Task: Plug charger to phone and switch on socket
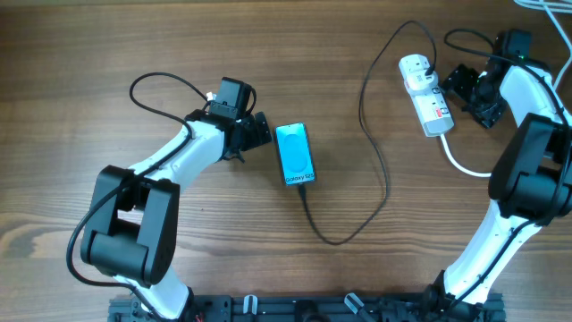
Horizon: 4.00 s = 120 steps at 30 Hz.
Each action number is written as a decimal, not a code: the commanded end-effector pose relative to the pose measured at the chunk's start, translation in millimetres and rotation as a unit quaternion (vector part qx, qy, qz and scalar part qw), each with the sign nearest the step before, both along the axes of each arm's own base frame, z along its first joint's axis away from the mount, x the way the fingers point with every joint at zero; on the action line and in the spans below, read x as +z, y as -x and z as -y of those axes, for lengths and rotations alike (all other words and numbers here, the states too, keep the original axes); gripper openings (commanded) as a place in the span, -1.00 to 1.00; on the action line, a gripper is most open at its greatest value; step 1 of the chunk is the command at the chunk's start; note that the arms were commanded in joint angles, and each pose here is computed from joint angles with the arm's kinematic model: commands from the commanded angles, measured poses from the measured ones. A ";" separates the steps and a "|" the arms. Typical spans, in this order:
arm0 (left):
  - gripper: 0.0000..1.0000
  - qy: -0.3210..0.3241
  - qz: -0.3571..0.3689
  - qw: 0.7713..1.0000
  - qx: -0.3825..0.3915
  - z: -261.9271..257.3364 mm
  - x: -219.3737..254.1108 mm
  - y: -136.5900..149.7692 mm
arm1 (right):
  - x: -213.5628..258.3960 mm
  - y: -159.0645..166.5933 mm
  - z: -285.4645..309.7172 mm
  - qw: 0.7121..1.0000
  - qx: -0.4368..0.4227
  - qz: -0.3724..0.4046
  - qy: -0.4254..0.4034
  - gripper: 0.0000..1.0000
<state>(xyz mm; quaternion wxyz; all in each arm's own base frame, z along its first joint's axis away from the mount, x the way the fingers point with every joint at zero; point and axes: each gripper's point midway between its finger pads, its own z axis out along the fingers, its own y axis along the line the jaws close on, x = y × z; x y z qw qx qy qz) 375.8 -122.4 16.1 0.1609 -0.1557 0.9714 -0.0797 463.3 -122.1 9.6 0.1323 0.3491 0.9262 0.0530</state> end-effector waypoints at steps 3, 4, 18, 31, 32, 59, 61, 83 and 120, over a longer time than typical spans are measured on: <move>1.00 -0.001 -0.006 1.000 0.002 -0.7 -4.7 1.7 | -10.9 -1.5 -7.0 1.000 0.005 -0.006 -0.012 1.00; 1.00 -0.001 -0.006 1.000 0.002 -0.7 -4.7 1.7 | -10.8 -1.7 -7.9 1.000 0.006 -0.006 -0.014 1.00; 1.00 -0.001 -0.006 1.000 0.002 -0.8 -4.8 1.8 | -9.4 -3.3 -21.7 0.999 0.017 0.001 -0.050 0.99; 1.00 -0.001 -0.006 1.000 0.002 -0.7 -4.7 1.7 | -11.8 6.5 -24.7 0.998 0.016 -0.020 -0.056 0.99; 1.00 -0.001 -0.006 1.000 0.002 -0.7 -4.7 1.7 | -11.9 7.1 -24.9 0.998 0.016 -0.021 -0.056 0.99; 1.00 -0.001 -0.006 1.000 0.002 -0.7 -4.7 1.7 | -11.4 11.1 -37.0 0.995 0.034 -0.025 -0.087 0.99; 1.00 -0.001 -0.006 1.000 0.002 -0.8 -4.8 1.8 | -12.3 11.9 -33.1 0.996 0.031 -0.028 -0.076 0.99; 1.00 -0.001 -0.006 1.000 0.002 -0.7 -4.7 1.7 | -12.6 5.2 -18.5 0.999 0.026 -0.018 -0.035 0.99; 1.00 -0.001 -0.006 1.000 0.002 -0.7 -4.7 1.7 | -13.0 12.7 -31.1 0.996 0.059 -0.028 -0.063 1.00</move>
